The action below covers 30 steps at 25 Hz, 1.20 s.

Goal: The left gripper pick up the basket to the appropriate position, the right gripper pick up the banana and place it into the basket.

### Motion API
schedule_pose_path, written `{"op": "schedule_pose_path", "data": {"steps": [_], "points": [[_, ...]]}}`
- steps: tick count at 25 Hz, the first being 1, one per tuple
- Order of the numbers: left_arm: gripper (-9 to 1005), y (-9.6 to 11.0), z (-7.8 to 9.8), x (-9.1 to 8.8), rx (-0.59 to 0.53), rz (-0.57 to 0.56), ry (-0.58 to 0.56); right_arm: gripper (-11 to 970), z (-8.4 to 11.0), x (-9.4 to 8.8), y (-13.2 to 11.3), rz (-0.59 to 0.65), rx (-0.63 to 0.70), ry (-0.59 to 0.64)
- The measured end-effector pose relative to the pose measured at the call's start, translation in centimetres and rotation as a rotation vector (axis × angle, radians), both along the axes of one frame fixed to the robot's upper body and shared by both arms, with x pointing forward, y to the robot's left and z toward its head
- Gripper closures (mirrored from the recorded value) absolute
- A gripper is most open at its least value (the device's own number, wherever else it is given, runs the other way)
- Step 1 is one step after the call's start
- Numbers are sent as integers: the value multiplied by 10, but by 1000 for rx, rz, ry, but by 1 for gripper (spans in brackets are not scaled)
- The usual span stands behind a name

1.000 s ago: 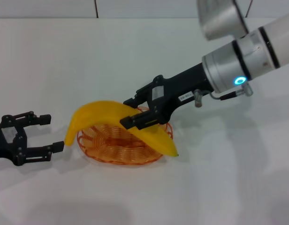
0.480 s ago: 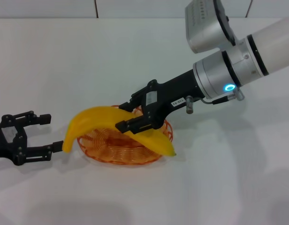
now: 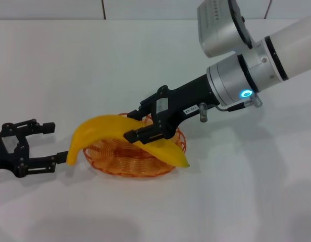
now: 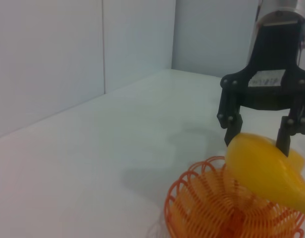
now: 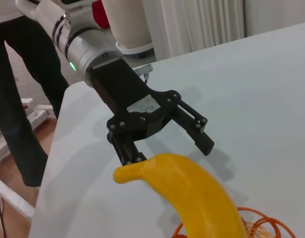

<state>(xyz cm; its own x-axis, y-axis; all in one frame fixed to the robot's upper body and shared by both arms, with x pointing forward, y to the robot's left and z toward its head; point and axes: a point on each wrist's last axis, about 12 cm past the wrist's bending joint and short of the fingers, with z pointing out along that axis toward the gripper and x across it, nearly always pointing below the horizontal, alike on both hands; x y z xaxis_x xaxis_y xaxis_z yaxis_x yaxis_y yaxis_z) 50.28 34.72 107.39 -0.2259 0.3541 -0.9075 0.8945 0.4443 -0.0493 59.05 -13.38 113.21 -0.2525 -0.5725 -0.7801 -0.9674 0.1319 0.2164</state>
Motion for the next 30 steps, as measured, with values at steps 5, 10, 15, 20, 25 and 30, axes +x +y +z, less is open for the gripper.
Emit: {"op": "schedule_pose_path", "data": {"steps": [5,10,15,20,25,30], "points": [[148,0,0,0,0,-1,-1,437,-2,0,-1,-11,10,9],[148,0,0,1,0,-1,-1,340,-2,1,-1,-22,21,15],[147,0,0,1,0,-1,0,171,-3,3,-3,-47,22,16],[147,0,0,1,0,-1,0,133,-3,4,-3,-52,24,19],[148,0,0,0,0,0,2,103,0,6,-8,-66,34,20],[148,3,0,-2,5,6,5,102,7,12,-38,-133,63,33]]}}
